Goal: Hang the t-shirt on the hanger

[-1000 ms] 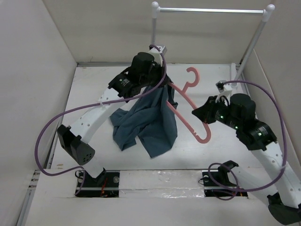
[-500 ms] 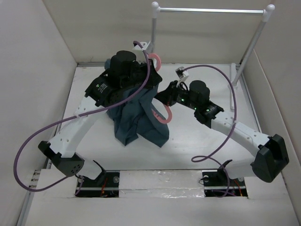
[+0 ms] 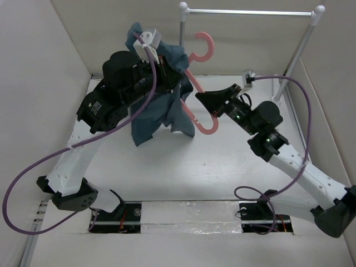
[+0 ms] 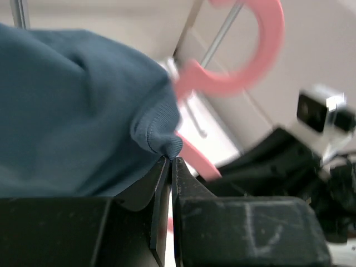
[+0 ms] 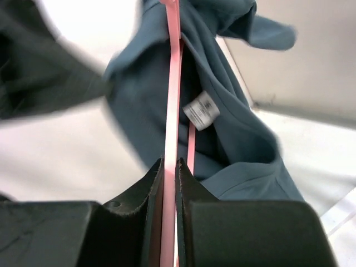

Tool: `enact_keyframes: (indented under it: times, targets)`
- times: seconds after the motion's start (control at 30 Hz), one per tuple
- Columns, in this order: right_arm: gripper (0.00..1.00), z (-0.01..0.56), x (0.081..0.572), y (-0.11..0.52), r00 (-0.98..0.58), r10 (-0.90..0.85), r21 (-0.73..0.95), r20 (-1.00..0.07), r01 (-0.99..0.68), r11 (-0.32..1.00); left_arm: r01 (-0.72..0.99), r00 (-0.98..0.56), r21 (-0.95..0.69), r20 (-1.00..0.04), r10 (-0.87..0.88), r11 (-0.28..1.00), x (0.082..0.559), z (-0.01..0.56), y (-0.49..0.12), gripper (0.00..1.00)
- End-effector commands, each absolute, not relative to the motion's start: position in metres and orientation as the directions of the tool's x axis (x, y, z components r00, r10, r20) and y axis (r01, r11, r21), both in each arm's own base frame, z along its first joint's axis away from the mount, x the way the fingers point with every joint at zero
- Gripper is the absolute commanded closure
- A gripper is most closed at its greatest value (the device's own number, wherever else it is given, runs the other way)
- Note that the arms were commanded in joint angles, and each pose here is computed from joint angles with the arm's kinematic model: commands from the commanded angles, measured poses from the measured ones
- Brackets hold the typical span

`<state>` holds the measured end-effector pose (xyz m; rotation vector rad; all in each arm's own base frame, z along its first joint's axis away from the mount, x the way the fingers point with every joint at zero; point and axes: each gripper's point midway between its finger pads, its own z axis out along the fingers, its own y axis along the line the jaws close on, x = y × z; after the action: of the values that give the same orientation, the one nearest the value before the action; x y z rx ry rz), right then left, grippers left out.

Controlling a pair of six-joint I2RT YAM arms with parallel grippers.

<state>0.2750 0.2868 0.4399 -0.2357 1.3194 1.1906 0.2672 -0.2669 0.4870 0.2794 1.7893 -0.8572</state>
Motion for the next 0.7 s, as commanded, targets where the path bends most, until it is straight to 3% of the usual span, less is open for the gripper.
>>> enact_keyframes:
  times: [0.0, 0.1, 0.17, 0.2, 0.37, 0.47, 0.6, 0.67]
  targets:
    - [1.00, 0.450, 0.232, 0.288, -0.214, 0.531, 0.446, -0.820, -0.821, 0.357, 0.614, -0.266, -0.406, -0.914, -0.307, 0.677, 0.262, 0.549, -0.260, 1.00]
    - [1.00, 0.423, 0.244, 0.307, -0.245, 0.546, 0.480, -0.801, -0.808, 0.342, 0.686, -0.320, -0.421, -0.907, -0.274, 0.593, 0.256, 0.541, -0.286, 1.00]
    - [1.00, 0.451, 0.250, 0.304, -0.183, 0.594, 0.457, -0.783, -0.817, 0.351, 0.684, -0.372, -0.442, -0.895, -0.245, 0.580, 0.258, 0.514, -0.296, 1.00]
    - [1.00, 0.489, 0.249, 0.290, -0.081, 0.637, 0.404, -0.767, -0.832, 0.381, 0.694, -0.364, -0.456, -0.890, -0.274, 0.558, 0.252, 0.521, -0.293, 1.00]
    - [1.00, 0.566, 0.224, 0.220, 0.180, 0.700, 0.327, -0.691, -0.786, 0.524, 0.733, -0.341, -0.429, -0.903, -0.260, 0.528, 0.239, 0.526, -0.290, 1.00]
    - [1.00, 0.562, 0.226, 0.198, 0.206, 0.728, 0.389, -0.654, -0.734, 0.557, 0.740, -0.348, -0.433, -0.902, -0.258, 0.515, 0.232, 0.517, -0.287, 1.00]
    - [1.00, 0.540, 0.275, 0.237, 0.158, 0.701, 0.416, -0.696, -0.706, 0.573, 0.745, -0.335, -0.428, -0.903, -0.268, 0.512, 0.230, 0.519, -0.284, 1.00]
    - [1.00, 0.561, 0.263, 0.231, 0.196, 0.715, 0.374, -0.671, -0.743, 0.555, 0.740, -0.349, -0.422, -0.906, -0.238, 0.523, 0.231, 0.513, -0.285, 1.00]
